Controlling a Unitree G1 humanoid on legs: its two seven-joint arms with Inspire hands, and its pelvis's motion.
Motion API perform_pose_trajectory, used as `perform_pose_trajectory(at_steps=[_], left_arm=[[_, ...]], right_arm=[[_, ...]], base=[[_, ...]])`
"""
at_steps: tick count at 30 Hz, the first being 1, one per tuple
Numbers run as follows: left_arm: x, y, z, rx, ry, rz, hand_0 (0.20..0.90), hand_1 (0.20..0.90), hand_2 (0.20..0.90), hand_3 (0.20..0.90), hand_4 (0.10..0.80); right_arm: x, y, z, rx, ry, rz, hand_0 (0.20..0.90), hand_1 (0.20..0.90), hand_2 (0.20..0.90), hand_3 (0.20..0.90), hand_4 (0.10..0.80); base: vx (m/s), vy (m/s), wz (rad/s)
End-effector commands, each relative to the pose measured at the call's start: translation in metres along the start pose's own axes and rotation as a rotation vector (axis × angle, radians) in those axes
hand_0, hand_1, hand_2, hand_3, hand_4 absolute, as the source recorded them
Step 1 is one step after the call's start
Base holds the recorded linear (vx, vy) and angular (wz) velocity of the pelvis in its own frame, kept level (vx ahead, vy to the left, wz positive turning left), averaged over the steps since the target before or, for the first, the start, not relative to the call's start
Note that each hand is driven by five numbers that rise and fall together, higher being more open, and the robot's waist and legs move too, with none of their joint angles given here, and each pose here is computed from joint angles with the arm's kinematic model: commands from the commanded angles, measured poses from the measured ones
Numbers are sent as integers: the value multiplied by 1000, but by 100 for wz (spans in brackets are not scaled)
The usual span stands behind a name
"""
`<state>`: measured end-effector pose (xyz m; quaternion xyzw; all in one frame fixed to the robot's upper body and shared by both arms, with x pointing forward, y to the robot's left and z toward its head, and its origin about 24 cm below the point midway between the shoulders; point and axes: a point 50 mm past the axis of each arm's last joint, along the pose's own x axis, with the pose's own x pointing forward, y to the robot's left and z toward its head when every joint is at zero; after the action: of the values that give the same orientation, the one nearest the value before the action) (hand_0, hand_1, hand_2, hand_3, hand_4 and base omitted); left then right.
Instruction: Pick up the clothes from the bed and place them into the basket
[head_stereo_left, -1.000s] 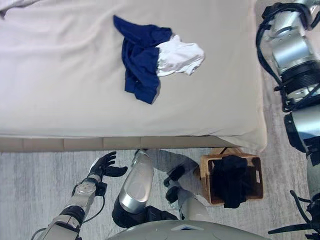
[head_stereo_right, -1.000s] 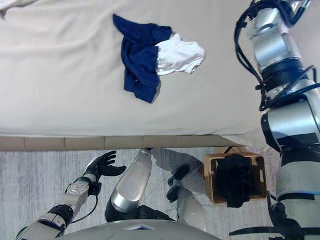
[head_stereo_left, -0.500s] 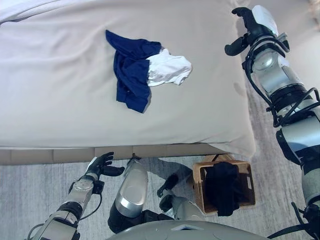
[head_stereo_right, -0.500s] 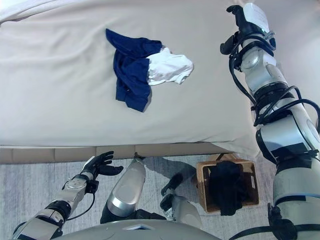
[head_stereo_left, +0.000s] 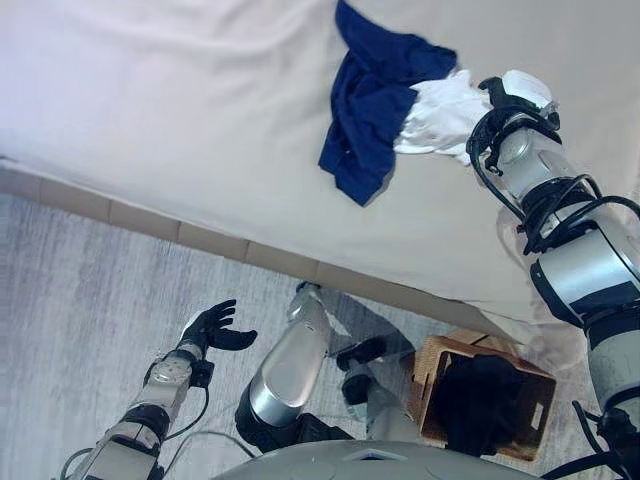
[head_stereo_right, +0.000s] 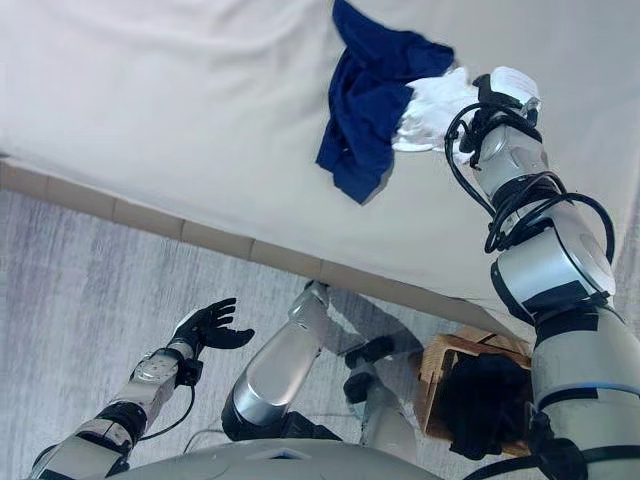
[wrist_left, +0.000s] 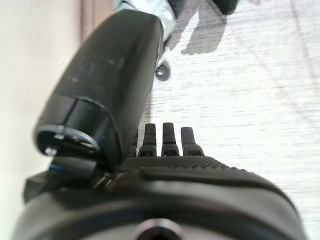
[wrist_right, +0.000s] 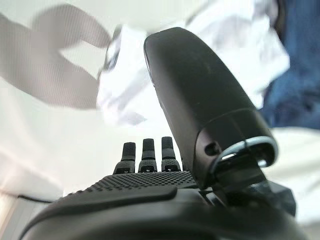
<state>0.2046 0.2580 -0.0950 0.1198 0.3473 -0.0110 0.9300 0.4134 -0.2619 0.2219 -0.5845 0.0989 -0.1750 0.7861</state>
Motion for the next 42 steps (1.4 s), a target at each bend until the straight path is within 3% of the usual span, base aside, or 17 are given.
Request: perform_pose_trajectory(at_steps=[1,11,12,20,25,30,36,42], left_arm=[[-17,18,-21,-9,1,14,900,900,900,900,800],[-21,13,-10,-68,-128,-69,900,900,900,900,800],[-21,11,-8,-75,-145,-78,900,900,900,900,800],[-23,5,-17,-94,-119,-59,900,900,900,900,800],[-25,13,-25,-85,-86,-6,900,900,900,900,800],[-25,17,-28,-40,-56,53,900,900,900,900,800],[-20,13,-32,79,38,81,900,900,900,900,800],[-19,5,-46,182,169,76,900,900,900,900,800]], right_arm=[[1,-56,23,-69,-20,-181,900,900,900,900,800],[-1,-63,33,-113,13,-236,900,900,900,900,800],[-2,-64,40,-96,-23,-250,300,300,300,200,100],[-35,-96,109,306,-435,-630,300,300,300,200,100],[-57,-119,125,474,-606,-780,300,300,300,200,100],[-77,-150,116,666,-698,-967,300,300,300,200,100],[-106,-184,89,711,-759,-1249,300,300,300,200,100],[-112,-188,69,696,-749,-1256,300,300,300,200,100]], base=[[-53,81,9],[-26,37,9],[-18,-11,11],[0,4,-2],[40,-21,-20],[83,-37,-28],[106,-68,-38],[95,-73,-33]])
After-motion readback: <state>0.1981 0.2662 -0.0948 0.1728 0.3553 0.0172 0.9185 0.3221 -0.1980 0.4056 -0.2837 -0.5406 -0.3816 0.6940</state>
